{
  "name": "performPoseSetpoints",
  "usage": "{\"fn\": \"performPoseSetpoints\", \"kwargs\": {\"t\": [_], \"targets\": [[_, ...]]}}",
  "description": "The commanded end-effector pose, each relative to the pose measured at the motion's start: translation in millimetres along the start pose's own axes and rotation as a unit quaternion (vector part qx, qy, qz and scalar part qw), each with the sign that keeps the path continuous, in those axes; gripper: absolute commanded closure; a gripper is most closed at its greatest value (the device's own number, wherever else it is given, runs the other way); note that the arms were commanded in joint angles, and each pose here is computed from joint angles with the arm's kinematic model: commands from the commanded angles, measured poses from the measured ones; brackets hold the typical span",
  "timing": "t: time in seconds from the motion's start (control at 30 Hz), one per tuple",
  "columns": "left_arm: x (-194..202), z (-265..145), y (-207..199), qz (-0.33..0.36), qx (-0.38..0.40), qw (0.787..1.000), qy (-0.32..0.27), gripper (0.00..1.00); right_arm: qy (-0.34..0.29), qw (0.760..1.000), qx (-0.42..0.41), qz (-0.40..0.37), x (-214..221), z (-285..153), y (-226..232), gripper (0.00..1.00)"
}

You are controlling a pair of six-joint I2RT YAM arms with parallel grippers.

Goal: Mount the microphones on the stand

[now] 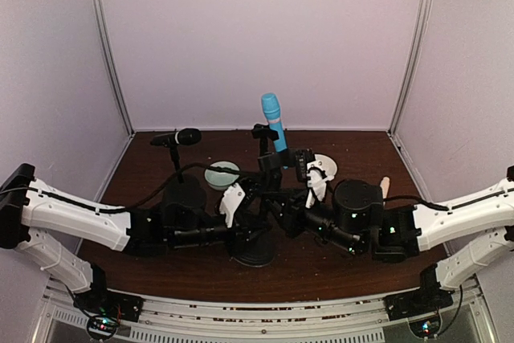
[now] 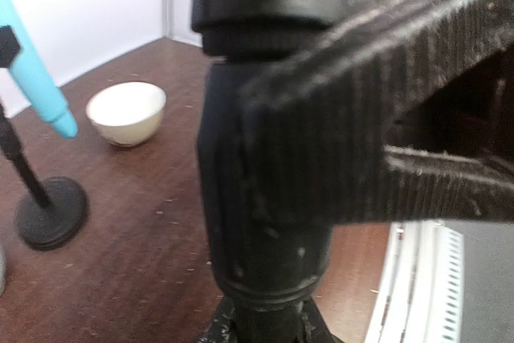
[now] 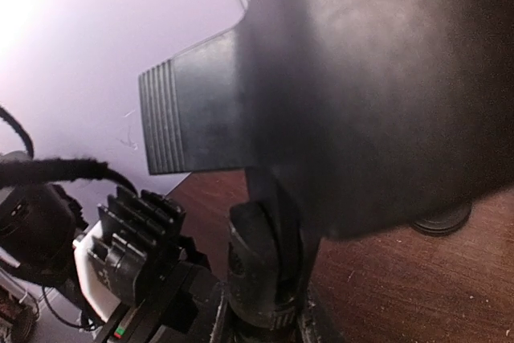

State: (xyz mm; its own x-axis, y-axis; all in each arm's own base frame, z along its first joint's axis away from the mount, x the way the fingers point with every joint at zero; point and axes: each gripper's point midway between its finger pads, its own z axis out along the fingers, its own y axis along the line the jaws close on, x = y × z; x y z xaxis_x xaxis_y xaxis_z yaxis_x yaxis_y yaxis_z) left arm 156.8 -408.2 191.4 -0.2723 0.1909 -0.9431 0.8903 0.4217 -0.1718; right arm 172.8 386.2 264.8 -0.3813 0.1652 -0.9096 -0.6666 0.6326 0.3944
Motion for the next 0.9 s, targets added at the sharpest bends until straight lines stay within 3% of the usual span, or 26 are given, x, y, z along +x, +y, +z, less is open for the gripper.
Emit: {"fn": "performPoseSetpoints", "kwargs": {"t": [0.0, 0.07, 0.3, 0.47, 0.63, 0.87], "targets": [[-36, -9, 30, 0.018, -0.116, 0.992, -0.052, 1.00, -0.015, 0.994, 0.109, -0.004, 4, -8, -27, 0.99], [-33, -9, 30, 0.015, -0.115, 0.992, -0.050, 1.00, -0.011, 0.996, 0.092, -0.011, 4, -8, -22, 0.82], [-34, -15, 20, 0.008, -0.082, 0.995, -0.064, 1.00, -0.008, 0.998, -0.036, -0.051, 0, -31, 2, 0.49], [-41, -28, -22, 0.037, 0.045, 0.994, -0.089, 1.00, -0.017, 0.988, -0.133, -0.071, 3, -60, -3, 0.45], [-40, -33, -75, 0.060, 0.194, 0.976, -0.073, 1.00, -0.038, 0.971, -0.212, -0.105, 2, -80, 6, 0.46], [-45, -27, -102, 0.055, 0.271, 0.959, -0.063, 1.00, -0.049, 0.941, -0.313, -0.121, 1, -85, 42, 0.51]]}}
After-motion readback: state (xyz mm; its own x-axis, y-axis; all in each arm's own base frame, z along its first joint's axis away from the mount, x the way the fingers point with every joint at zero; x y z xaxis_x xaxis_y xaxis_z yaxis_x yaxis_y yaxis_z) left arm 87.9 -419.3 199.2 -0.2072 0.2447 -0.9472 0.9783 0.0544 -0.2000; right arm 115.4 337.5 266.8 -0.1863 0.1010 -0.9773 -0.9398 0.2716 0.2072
